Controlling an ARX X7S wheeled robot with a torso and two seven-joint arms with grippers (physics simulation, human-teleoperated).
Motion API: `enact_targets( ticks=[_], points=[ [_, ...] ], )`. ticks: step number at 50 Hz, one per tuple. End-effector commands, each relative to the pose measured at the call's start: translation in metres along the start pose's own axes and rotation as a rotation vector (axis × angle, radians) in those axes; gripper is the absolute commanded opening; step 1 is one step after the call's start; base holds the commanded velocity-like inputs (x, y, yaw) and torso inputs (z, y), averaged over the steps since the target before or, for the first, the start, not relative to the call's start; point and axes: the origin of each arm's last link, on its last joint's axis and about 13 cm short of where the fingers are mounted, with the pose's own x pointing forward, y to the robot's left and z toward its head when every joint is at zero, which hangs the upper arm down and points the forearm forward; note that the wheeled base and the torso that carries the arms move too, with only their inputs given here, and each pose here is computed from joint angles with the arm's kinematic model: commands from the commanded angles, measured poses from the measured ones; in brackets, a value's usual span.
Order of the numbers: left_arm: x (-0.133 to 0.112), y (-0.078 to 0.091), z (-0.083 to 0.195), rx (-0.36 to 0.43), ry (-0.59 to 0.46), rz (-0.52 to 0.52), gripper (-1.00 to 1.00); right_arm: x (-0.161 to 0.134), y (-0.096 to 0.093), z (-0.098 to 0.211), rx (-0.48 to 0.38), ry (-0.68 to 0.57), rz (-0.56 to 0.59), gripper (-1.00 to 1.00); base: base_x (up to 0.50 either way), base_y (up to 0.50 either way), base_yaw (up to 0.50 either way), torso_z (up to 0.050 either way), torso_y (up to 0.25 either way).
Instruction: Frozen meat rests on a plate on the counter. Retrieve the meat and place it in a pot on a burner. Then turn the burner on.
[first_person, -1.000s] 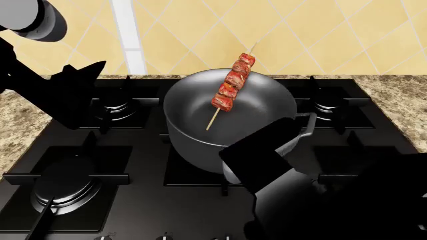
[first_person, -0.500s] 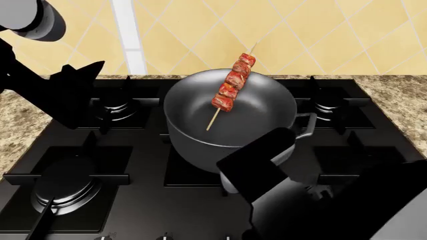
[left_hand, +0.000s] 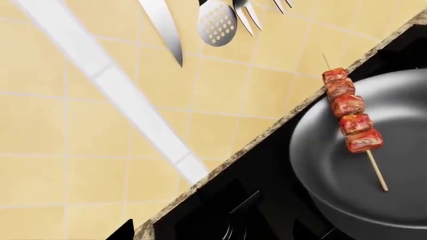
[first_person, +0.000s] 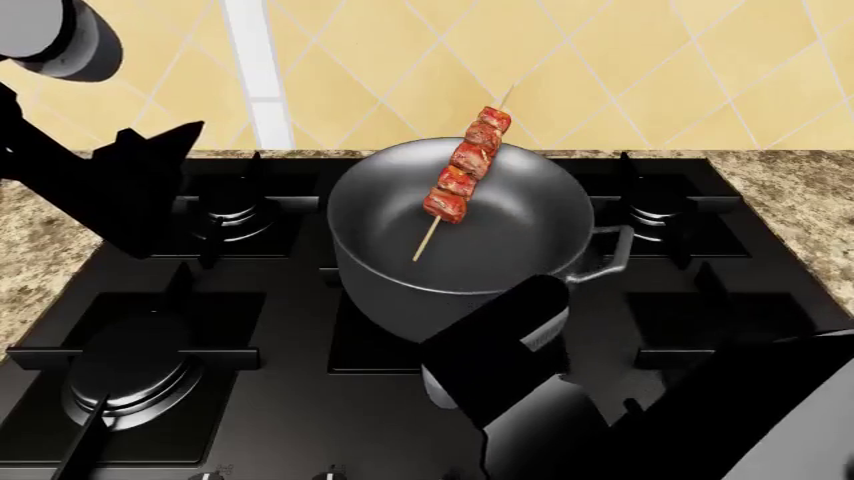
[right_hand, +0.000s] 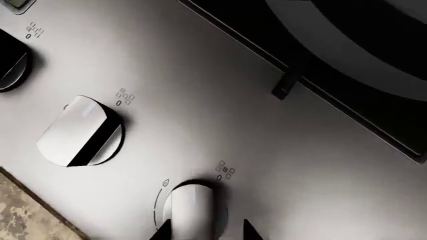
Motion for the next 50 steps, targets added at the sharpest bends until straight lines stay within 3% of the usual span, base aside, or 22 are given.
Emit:
enact_targets(
  ticks=[1, 14, 22, 23, 32, 50],
  points=[
    [0.000, 0.000, 0.000, -0.002, 0.000, 0.004, 1.00, 0.003, -0.001, -0.001, -0.026, 0.007, -0.050, -1.00, 0.00, 0.00, 0.00, 0.000, 0.000],
    [0.000, 0.001, -0.001, -0.007, -0.001, 0.007, 1.00, 0.003, -0.003, 0.001, -0.038, 0.006, -0.071, -1.00, 0.00, 0.00, 0.00, 0.000, 0.000],
    [0.004, 0.003, -0.003, -0.007, -0.001, 0.007, 1.00, -0.018, -0.002, 0.003, -0.076, -0.014, -0.126, -1.00, 0.00, 0.00, 0.00, 0.000, 0.000],
    [0.004, 0.003, -0.003, -0.007, -0.001, 0.009, 1.00, -0.020, -0.001, 0.004, -0.088, -0.018, -0.139, 1.00, 0.00, 0.00, 0.00, 0.000, 0.000],
    [0.004, 0.004, -0.003, -0.013, -0.003, 0.013, 1.00, -0.066, 0.015, 0.015, -0.184, -0.126, -0.208, 1.00, 0.00, 0.00, 0.00, 0.000, 0.000],
    [0.003, 0.005, -0.002, -0.018, -0.010, 0.015, 1.00, -0.105, 0.032, 0.025, -0.289, -0.427, -0.226, 1.00, 0.00, 0.00, 0.00, 0.000, 0.000]
  ],
)
